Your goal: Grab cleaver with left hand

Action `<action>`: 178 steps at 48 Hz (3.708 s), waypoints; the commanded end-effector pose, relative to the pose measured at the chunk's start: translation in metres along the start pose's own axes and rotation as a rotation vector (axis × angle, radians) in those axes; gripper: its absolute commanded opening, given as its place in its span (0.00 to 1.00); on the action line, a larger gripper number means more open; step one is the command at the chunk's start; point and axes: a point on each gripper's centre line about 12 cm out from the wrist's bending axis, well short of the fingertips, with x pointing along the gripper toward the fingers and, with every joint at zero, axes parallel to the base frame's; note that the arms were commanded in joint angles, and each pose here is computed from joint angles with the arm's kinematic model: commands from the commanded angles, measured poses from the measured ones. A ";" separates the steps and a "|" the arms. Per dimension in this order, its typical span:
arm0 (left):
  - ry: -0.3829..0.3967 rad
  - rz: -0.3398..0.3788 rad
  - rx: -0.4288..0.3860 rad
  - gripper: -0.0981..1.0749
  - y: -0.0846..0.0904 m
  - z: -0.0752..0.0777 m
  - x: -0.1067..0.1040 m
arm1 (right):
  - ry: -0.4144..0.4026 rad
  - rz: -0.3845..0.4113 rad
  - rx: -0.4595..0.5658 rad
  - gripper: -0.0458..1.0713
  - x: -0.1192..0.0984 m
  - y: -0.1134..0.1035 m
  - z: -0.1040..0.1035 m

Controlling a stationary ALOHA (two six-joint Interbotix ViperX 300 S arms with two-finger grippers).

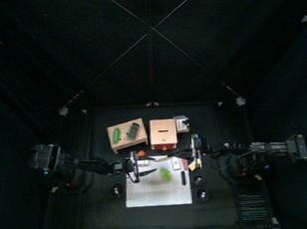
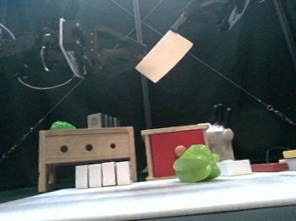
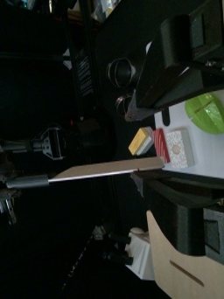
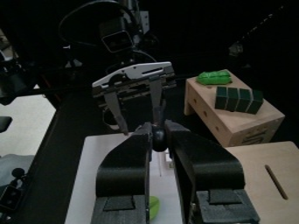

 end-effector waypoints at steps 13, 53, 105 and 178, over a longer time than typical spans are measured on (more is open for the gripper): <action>-0.023 0.080 -0.033 0.82 0.011 0.000 -0.004 | -0.030 0.002 0.011 0.47 -0.004 0.000 0.009; -0.029 0.061 -0.018 0.45 0.006 -0.002 0.005 | 0.030 -0.013 0.131 0.47 0.000 -0.003 -0.018; 0.103 -0.012 -0.042 0.44 -0.002 -0.016 -0.012 | 0.256 -0.204 0.221 0.48 0.028 -0.008 -0.056; -0.010 -0.206 -0.120 0.29 0.013 -0.025 -0.031 | 0.258 -0.205 0.094 0.48 0.024 -0.007 -0.055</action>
